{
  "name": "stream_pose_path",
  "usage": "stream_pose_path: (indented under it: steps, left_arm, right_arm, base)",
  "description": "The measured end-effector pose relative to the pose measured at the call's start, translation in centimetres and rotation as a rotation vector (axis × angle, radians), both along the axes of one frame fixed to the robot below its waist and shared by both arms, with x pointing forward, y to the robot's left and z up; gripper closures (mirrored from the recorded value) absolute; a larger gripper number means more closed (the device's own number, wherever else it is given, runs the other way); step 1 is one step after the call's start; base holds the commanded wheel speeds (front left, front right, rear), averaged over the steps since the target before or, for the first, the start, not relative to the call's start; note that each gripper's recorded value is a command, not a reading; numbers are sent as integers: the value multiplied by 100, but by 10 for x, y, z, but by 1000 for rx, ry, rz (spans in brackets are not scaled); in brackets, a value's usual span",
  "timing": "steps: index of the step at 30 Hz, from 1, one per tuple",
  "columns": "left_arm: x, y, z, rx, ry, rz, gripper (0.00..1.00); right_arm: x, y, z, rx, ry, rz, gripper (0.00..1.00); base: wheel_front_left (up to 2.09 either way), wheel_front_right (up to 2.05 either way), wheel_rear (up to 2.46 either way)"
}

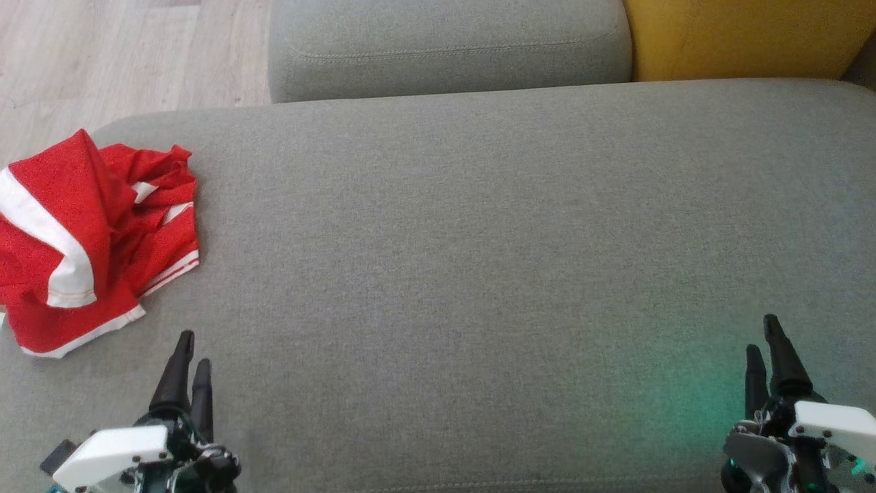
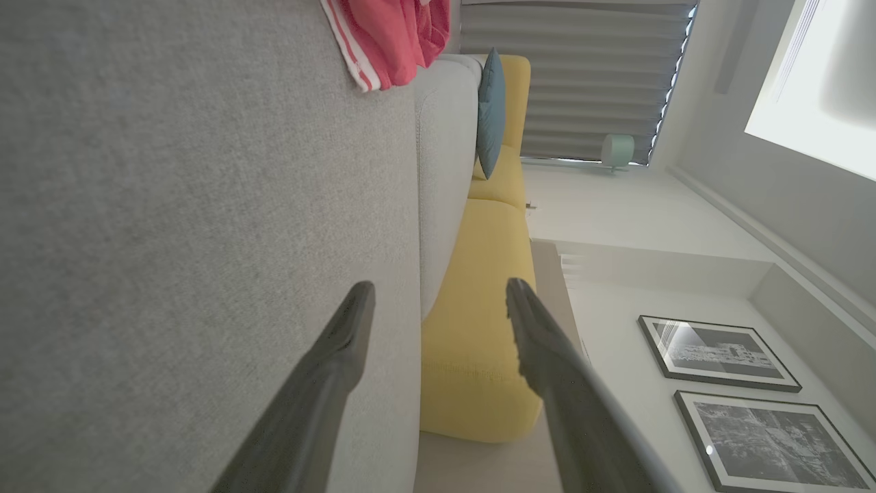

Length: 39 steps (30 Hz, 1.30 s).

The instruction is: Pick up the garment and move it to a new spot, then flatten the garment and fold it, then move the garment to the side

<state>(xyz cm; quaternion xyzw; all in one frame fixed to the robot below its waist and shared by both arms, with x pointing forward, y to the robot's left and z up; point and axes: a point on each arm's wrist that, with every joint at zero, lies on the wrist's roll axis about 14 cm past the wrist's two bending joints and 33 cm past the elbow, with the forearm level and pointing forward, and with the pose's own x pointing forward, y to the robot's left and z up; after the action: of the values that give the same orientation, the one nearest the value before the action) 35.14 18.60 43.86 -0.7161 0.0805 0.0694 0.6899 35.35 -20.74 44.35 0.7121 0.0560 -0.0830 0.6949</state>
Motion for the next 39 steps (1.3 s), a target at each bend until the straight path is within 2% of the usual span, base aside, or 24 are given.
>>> stream_pose_path:
  steps: [7, 14, 39]
  left_arm:
    - [5, -6, 6, 6, -19, -8, 0]
    - [6, -5, 9, 70, -28, -11, 0]
    - [18, -18, 40, 423, -131, -81, 0]
  right_arm:
    - [3, 4, 6, -19, -17, 8, 0]
    - [5, 5, 11, -75, -28, 15, 0]
    - [12, 12, 39, -484, -102, 111, 0]
  base:
    - [0, 0, 0]
    - [0, 0, 0]
    - [0, 0, 0]
